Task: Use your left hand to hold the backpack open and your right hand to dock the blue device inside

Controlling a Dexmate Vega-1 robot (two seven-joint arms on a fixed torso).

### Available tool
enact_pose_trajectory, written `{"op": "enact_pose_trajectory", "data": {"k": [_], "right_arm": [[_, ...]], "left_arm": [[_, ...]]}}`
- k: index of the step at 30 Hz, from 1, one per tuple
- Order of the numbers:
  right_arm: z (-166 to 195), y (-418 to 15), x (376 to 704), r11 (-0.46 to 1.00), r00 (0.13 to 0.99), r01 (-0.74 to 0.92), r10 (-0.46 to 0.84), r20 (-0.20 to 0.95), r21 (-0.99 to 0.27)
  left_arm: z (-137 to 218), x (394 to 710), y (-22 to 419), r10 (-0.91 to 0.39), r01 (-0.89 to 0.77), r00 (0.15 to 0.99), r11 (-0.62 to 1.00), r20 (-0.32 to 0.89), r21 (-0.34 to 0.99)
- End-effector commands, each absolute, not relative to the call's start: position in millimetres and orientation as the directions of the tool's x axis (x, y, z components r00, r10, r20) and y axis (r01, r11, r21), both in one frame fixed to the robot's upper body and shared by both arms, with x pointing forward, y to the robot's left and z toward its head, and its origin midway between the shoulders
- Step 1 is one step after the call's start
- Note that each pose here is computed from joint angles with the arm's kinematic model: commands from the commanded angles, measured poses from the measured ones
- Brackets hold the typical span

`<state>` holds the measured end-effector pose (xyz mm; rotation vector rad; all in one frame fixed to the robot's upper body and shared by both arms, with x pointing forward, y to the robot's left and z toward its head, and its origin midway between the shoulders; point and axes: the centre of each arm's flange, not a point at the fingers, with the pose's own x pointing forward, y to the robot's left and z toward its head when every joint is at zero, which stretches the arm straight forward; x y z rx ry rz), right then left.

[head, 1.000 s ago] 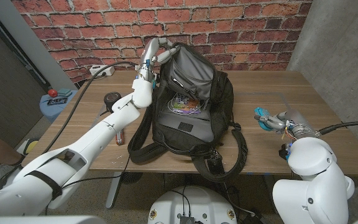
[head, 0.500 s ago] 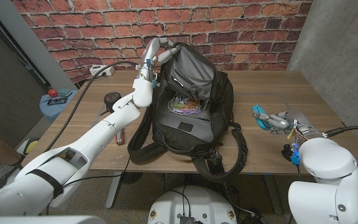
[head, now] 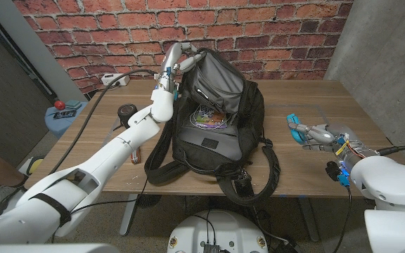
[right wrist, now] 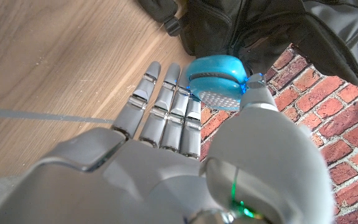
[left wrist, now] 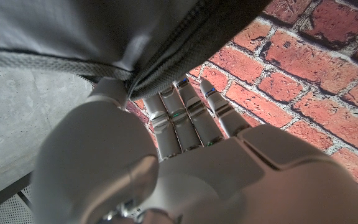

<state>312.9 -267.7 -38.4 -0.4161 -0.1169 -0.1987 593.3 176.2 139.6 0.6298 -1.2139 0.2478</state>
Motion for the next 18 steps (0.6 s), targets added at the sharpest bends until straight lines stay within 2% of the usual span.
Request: {"op": "enact_pose_trajectory", "data": {"k": [1, 7, 18], "right_arm": [[-39, -253, 308, 0.946, 0.992, 0.050, -0.009, 0.129, -0.320], [-43, -246, 307, 0.960, 0.992, -0.006, 0.042, 0.121, -0.280], [-49, -229, 310, 0.955, 0.991, -0.045, 0.079, 0.105, -0.293]], "left_arm": [[141, 590, 174, -0.141, -0.500, 0.341, 0.810, 0.930, 0.306], [140, 590, 173, -0.141, -0.495, 0.345, 0.813, 0.928, 0.307], [140, 589, 173, -0.145, -0.489, 0.338, 0.817, 0.930, 0.305]]}}
